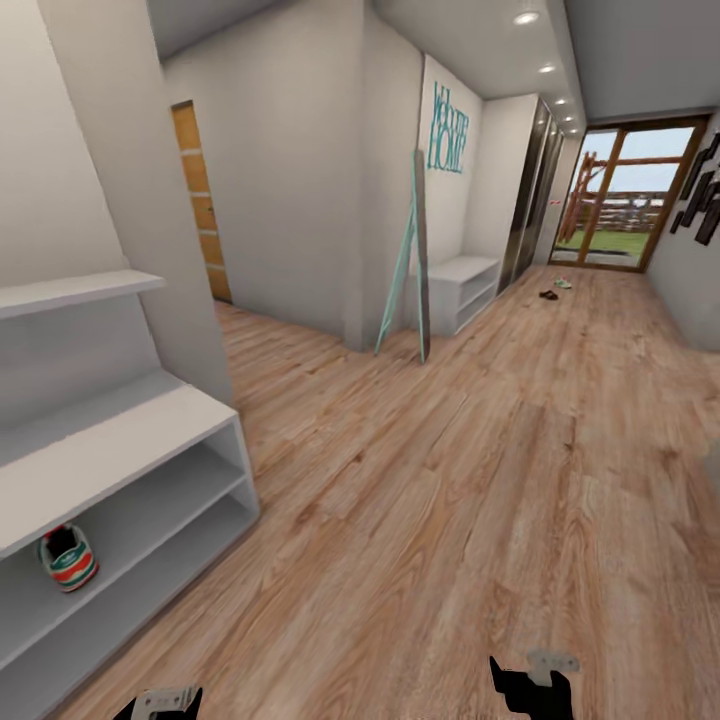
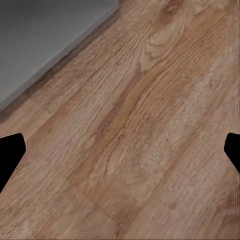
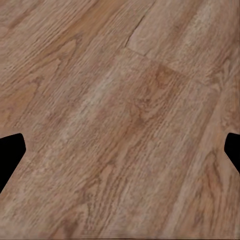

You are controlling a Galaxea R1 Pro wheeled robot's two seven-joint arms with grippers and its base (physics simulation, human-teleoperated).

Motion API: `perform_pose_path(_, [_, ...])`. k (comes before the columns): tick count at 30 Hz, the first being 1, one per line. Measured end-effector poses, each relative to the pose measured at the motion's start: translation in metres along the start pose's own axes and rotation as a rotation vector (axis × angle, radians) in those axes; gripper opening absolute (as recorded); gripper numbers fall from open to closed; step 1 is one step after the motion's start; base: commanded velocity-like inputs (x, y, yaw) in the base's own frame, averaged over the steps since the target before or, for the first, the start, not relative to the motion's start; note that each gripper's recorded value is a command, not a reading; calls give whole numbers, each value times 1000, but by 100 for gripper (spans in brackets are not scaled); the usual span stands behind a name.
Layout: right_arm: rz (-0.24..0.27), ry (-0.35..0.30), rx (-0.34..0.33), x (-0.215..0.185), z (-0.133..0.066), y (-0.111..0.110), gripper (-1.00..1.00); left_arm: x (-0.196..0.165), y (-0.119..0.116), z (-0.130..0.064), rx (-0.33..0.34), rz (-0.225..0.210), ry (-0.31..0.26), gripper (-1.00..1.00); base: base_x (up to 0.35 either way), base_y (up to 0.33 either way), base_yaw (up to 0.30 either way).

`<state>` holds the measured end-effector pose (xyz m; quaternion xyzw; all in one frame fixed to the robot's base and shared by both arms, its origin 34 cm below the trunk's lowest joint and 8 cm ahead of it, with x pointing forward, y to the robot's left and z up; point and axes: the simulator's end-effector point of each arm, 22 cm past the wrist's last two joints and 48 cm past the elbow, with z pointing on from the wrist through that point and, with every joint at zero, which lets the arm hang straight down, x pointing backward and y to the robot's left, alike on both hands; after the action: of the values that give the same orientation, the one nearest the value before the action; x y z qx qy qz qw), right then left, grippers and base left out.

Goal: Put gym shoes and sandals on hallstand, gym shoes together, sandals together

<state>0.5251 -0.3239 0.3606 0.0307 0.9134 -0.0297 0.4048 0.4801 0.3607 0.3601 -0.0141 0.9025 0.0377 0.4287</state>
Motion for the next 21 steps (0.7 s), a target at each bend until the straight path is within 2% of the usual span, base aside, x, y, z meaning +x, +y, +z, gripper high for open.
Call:
perform_pose_path(11, [-1, 0, -1, 0, 0, 0, 100, -1, 0, 0, 0, 0, -2, 100, 31, 0, -299])
perform_pose_path(21, [-1, -1, 0, 0, 0, 0, 100, -1, 0, 0, -2, -2, -2, 100, 290, 0, -299])
